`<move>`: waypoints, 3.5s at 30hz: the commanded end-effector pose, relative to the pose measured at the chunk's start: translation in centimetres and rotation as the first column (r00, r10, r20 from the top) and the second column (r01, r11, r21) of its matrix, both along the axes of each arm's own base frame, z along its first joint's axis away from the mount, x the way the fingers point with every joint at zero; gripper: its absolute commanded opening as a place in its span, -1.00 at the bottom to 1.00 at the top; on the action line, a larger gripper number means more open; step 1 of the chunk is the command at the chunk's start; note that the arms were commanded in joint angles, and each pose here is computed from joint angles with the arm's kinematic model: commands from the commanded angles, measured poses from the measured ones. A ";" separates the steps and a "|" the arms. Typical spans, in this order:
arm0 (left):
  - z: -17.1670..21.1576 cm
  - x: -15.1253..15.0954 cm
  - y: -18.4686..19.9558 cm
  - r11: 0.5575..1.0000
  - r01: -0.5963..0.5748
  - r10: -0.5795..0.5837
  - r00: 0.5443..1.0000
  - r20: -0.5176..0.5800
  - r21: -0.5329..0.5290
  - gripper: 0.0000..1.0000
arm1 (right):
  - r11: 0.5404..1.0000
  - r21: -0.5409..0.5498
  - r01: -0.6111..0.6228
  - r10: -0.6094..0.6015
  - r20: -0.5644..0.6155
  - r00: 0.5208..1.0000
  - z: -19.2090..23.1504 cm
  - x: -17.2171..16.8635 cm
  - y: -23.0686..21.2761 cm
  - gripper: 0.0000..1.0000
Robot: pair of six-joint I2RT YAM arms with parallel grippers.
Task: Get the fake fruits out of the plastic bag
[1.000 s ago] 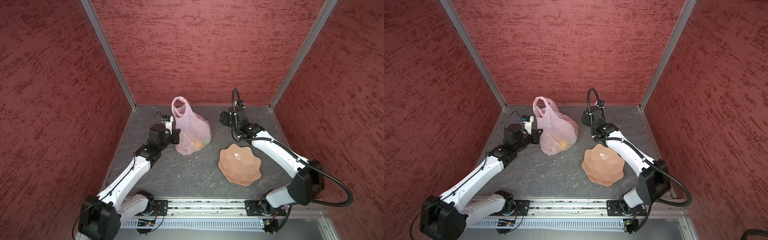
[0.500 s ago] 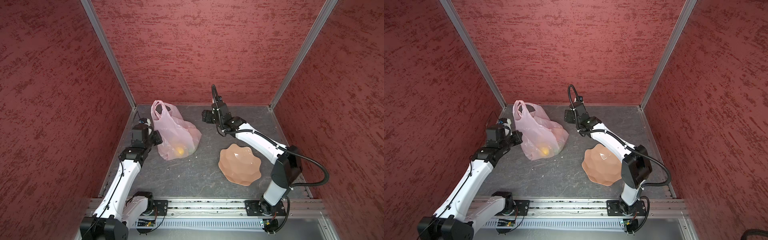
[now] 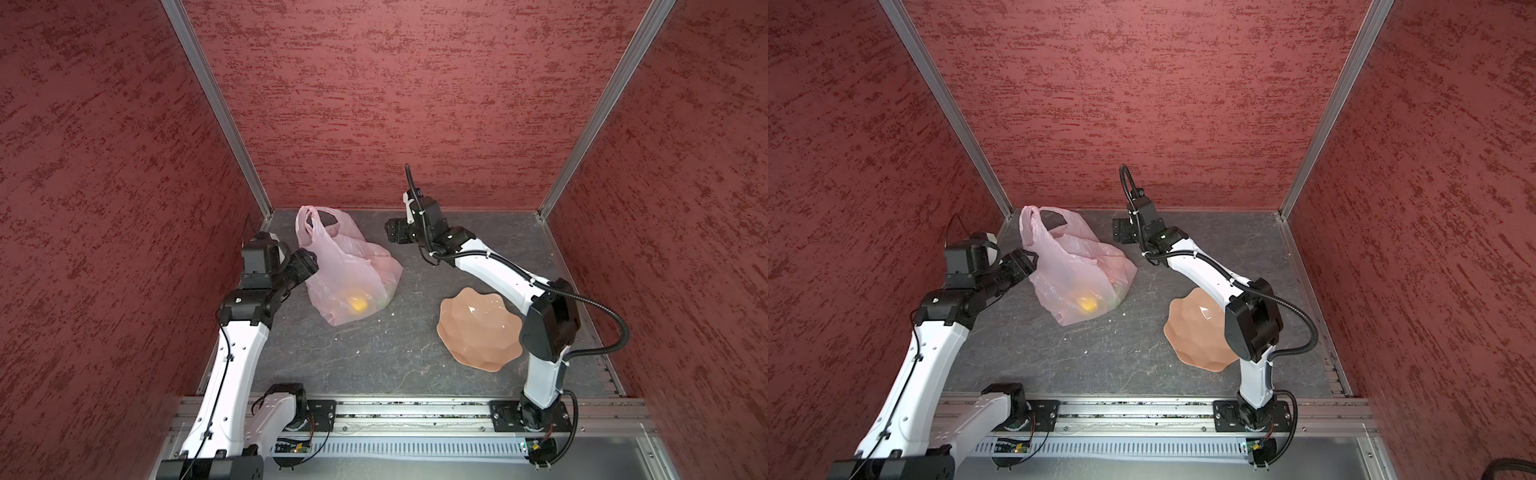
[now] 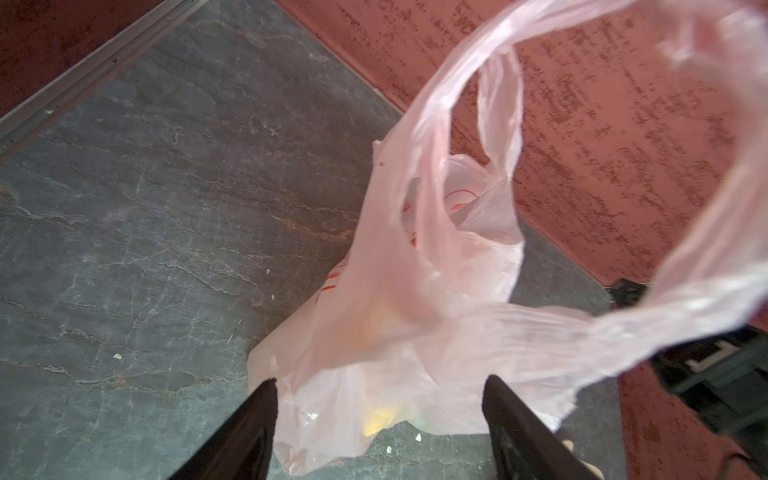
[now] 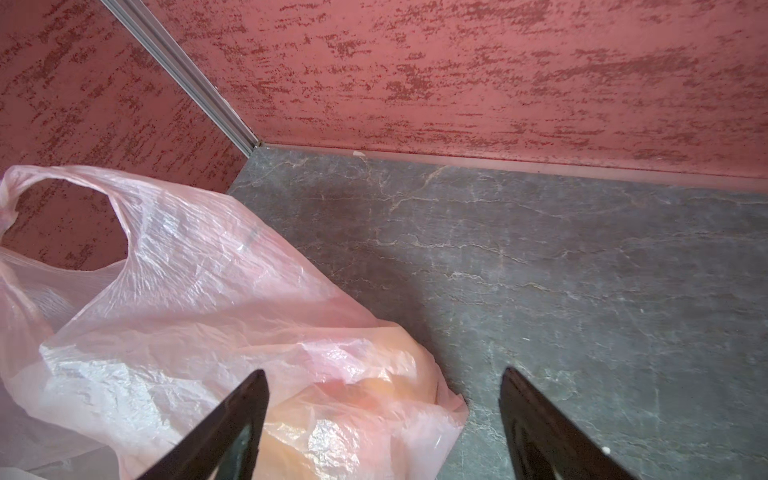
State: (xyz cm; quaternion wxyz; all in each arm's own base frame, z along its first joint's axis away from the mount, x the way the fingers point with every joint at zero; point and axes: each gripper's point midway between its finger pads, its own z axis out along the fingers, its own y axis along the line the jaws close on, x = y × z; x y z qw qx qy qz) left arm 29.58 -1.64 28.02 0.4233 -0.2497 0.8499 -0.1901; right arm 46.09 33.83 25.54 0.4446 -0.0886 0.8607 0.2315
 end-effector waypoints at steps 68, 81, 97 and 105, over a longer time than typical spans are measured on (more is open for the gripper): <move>-1.7 -4.5 -12.4 0.928 0.339 -0.372 0.880 0.295 0.156 -0.93 | 0.980 -0.098 -0.173 0.190 0.192 0.963 0.6 3.7 13.8 0.59; 0.8 -2.6 -8.9 0.955 0.191 -0.263 0.898 0.353 0.227 -0.96 | 0.991 -0.051 -0.124 0.131 0.178 0.975 3.2 3.8 11.3 -0.95; 8.9 5.6 -6.0 0.979 0.194 -0.200 0.838 0.508 0.066 -1.00 | 0.993 -0.047 -0.104 0.112 0.235 0.966 9.2 2.1 7.2 -1.00; 11.6 8.5 -6.7 0.965 0.258 -0.242 0.808 0.537 0.046 -1.00 | 0.996 -0.026 -0.083 0.087 0.266 0.960 11.6 3.2 5.0 -1.00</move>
